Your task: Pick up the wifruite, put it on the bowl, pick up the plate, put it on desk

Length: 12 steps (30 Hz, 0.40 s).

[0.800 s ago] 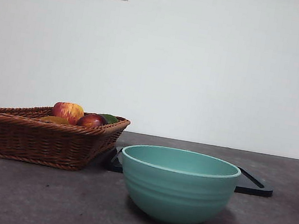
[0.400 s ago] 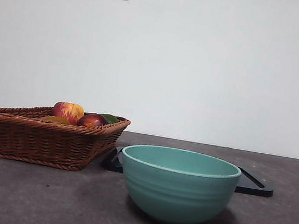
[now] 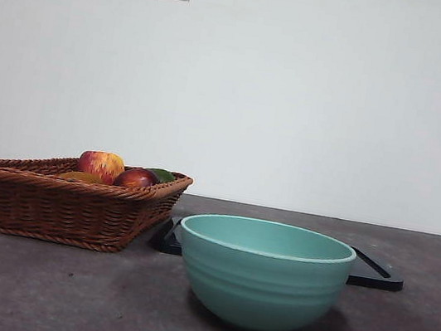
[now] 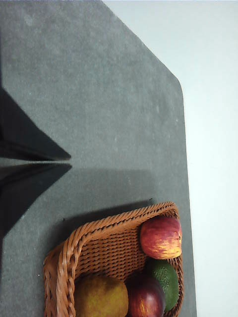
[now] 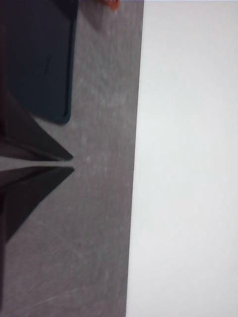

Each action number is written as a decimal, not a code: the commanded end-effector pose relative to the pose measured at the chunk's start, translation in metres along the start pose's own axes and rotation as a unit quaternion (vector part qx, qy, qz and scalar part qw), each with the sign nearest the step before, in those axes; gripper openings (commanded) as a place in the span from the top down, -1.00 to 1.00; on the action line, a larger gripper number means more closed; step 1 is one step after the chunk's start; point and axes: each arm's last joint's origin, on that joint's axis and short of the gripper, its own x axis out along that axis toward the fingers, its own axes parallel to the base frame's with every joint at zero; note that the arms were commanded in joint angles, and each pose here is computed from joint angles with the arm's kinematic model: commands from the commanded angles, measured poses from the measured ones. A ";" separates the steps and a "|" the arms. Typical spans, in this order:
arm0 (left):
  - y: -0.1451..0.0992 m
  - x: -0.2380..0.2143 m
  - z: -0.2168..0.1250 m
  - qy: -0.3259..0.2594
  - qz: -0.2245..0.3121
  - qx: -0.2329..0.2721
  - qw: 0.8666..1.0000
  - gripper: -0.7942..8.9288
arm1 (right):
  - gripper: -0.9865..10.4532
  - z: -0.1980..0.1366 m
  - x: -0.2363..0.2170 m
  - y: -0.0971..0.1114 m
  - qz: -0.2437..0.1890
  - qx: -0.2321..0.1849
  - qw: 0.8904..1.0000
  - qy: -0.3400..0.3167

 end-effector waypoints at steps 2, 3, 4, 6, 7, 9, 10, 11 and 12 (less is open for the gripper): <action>0.000 0.002 -0.007 0.012 0.003 -0.005 1.000 0.82 | 0.81 -0.013 -0.001 -0.001 -0.014 -0.004 1.000 -0.009; 0.000 0.002 -0.007 0.012 0.003 -0.005 1.000 0.82 | 0.81 -0.017 -0.001 -0.001 -0.015 -0.004 1.000 -0.009; 0.000 0.002 -0.007 0.012 0.003 -0.005 1.000 0.82 | 0.81 -0.020 -0.002 -0.001 -0.015 -0.004 1.000 -0.008; 0.000 0.002 -0.007 0.012 0.003 -0.005 1.000 0.82 | 0.81 -0.027 -0.002 -0.001 -0.015 -0.004 1.000 -0.008; 0.000 0.002 -0.007 0.012 0.003 -0.005 1.000 0.82 | 0.81 -0.030 -0.002 -0.001 -0.015 -0.004 1.000 -0.007; 0.000 0.002 -0.007 0.012 0.003 -0.005 1.000 0.82 | 0.81 -0.035 -0.002 -0.001 -0.015 -0.003 1.000 -0.005; 0.000 0.002 -0.007 0.012 0.003 -0.005 1.000 0.82 | 0.81 -0.038 -0.001 -0.001 -0.015 -0.003 1.000 -0.004; 0.000 0.002 -0.007 0.012 0.003 -0.005 1.000 0.82 | 0.81 -0.040 -0.001 -0.001 -0.015 -0.003 1.000 -0.004; 0.000 0.002 -0.007 0.012 0.003 -0.005 1.000 0.82 | 0.81 -0.042 -0.001 -0.002 -0.015 -0.002 1.000 -0.002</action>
